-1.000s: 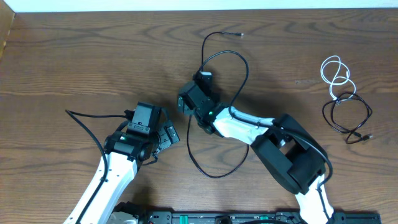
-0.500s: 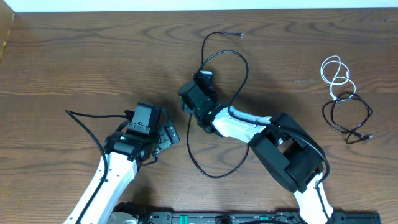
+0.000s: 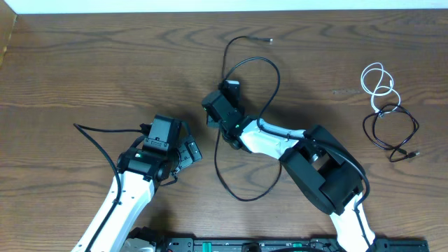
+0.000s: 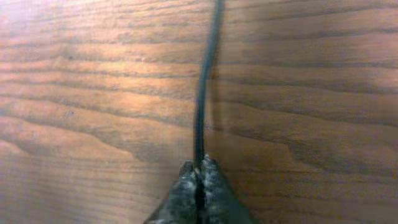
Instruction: Untangle cables
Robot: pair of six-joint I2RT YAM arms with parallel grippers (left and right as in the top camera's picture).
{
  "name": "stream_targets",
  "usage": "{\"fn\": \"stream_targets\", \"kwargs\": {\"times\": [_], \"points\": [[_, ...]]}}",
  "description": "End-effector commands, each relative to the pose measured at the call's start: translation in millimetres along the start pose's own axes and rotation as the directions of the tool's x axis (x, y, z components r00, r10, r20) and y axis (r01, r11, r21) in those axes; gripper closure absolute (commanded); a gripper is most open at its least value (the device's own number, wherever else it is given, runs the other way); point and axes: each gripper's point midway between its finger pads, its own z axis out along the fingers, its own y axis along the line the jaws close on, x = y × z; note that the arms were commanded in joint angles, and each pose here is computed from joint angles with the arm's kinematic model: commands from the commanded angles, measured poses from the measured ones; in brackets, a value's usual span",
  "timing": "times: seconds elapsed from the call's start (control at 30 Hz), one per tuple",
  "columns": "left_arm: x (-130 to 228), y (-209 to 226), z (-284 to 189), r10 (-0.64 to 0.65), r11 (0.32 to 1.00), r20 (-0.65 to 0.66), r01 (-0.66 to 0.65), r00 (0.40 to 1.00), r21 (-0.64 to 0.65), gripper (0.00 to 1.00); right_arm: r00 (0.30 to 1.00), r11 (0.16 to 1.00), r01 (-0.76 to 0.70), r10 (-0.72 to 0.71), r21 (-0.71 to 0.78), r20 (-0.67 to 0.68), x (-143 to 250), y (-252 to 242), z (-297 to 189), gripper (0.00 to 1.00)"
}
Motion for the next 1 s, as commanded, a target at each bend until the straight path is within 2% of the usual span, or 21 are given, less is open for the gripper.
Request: {"fn": "stream_targets", "kwargs": {"times": [0.0, 0.17, 0.37, 0.6, 0.7, 0.83, 0.9, 0.97], "points": [[-2.8, -2.0, -3.2, -0.004, 1.0, 0.011, 0.004, 1.0, 0.006, 0.02, 0.99, 0.999, 0.033, -0.03, 0.018, -0.135, 43.2, -18.4, 12.1, 0.99], [-2.8, -2.0, -3.2, -0.004, 1.0, 0.011, 0.004, 1.0, 0.006, 0.02, 0.984, 0.991, 0.128, -0.132, -0.042, -0.119, 18.1, -0.3, -20.8, 0.99], [-2.8, -1.9, -3.1, -0.004, 1.0, 0.011, 0.004, 1.0, 0.005, 0.02, 0.978, 0.978, 0.154, -0.171, -0.137, -0.119, -9.1, 22.6, -75.5, 0.99], [-2.8, -2.0, -3.2, -0.005, 1.0, 0.011, 0.005, 1.0, 0.006, 0.02, 0.987, 0.906, 0.09, -0.136, -0.414, -0.082, -55.0, 67.6, -148.3, 0.99], [-2.8, -2.0, -3.2, -0.004, 1.0, 0.011, 0.004, 1.0, 0.006, 0.02, 0.988, 0.835, 0.119, -0.152, -0.538, -0.017, -81.3, 82.9, -184.2, 0.99], [-2.8, -2.0, -3.2, -0.004, 1.0, 0.011, 0.004, 1.0, 0.006, 0.02, 0.966, 0.599, 0.258, -0.157, -0.758, 0.205, -133.2, 119.0, -254.0, 0.99], [-2.8, -2.0, -3.2, -0.004, 1.0, 0.011, 0.004, 1.0, 0.006, 0.02, 0.945, 0.507, 0.319, -0.109, -0.801, 0.307, -159.4, 125.9, -283.1, 0.99], [-2.8, -2.0, -3.1, -0.004, 1.0, 0.01, 0.004, 1.0, 0.006, 0.02, 0.922, 0.48, 0.359, -0.049, -0.8, 0.384, -184.0, 123.5, -299.8, 0.99]]}}
